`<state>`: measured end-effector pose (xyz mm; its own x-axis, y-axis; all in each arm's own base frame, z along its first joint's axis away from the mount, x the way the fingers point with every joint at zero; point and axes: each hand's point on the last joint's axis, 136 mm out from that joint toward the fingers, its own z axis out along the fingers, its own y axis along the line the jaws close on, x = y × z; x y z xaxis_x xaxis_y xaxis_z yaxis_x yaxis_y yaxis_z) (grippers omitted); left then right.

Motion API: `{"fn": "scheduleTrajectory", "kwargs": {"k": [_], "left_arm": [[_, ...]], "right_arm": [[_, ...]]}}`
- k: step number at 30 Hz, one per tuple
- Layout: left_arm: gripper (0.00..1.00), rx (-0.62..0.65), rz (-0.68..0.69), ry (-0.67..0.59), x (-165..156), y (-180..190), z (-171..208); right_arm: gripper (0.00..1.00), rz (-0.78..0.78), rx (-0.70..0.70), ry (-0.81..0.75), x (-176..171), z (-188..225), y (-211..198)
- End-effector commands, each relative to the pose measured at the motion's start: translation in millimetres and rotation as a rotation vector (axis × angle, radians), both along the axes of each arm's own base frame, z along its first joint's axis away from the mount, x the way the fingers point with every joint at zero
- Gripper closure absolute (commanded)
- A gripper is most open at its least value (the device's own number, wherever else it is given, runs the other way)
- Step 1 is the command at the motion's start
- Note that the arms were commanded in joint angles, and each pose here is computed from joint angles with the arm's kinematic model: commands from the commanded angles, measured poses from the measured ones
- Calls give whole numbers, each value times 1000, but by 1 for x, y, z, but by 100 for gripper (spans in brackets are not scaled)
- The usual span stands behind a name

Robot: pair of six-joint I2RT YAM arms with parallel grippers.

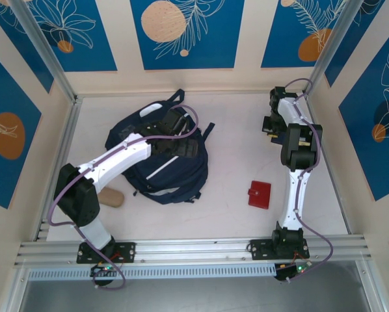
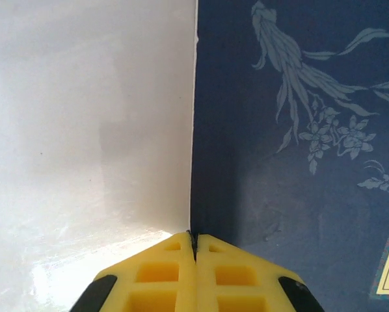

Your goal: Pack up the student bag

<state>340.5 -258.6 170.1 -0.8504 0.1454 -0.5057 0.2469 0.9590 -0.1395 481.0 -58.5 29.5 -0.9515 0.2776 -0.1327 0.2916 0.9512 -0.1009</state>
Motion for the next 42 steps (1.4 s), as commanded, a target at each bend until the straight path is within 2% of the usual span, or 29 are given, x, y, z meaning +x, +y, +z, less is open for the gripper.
{"fn": "scheduleTrajectory", "kwargs": {"k": [1, 8, 16, 20, 21, 25, 26, 28, 30, 35, 42], "left_arm": [[0, 4, 27, -8, 4, 7, 8], [0, 3, 29, -11, 5, 6, 7], [0, 6, 23, -5, 6, 5, 4], [0, 1, 16, -4, 7, 2, 3], [0, 0, 15, -2, 7, 2, 3], [0, -3, 10, -7, 9, 0, 6], [0, -2, 11, -8, 9, 1, 6], [0, -1, 11, -11, 9, 1, 7], [0, -1, 13, -12, 9, 1, 7], [0, 3, 16, -7, 9, 2, 6], [0, 12, 17, -1, 10, 2, 6]], "right_arm": [[100, 22, 23, 52, -16, -3, 2], [100, 88, 50, -5, -29, 29, 32], [100, 171, 129, 12, -82, 33, 90], [100, 117, 141, -44, -89, 43, 97], [98, 88, 121, -68, -86, 47, 91], [50, -39, 69, -141, -66, 61, 60], [41, -64, 61, -153, -59, 62, 52], [30, -99, 37, -168, -43, 62, 36], [25, -151, 38, -170, -26, 59, 20], [20, -310, 57, -202, 17, 50, -7], [24, -504, 40, -258, 55, 40, -34]]}}
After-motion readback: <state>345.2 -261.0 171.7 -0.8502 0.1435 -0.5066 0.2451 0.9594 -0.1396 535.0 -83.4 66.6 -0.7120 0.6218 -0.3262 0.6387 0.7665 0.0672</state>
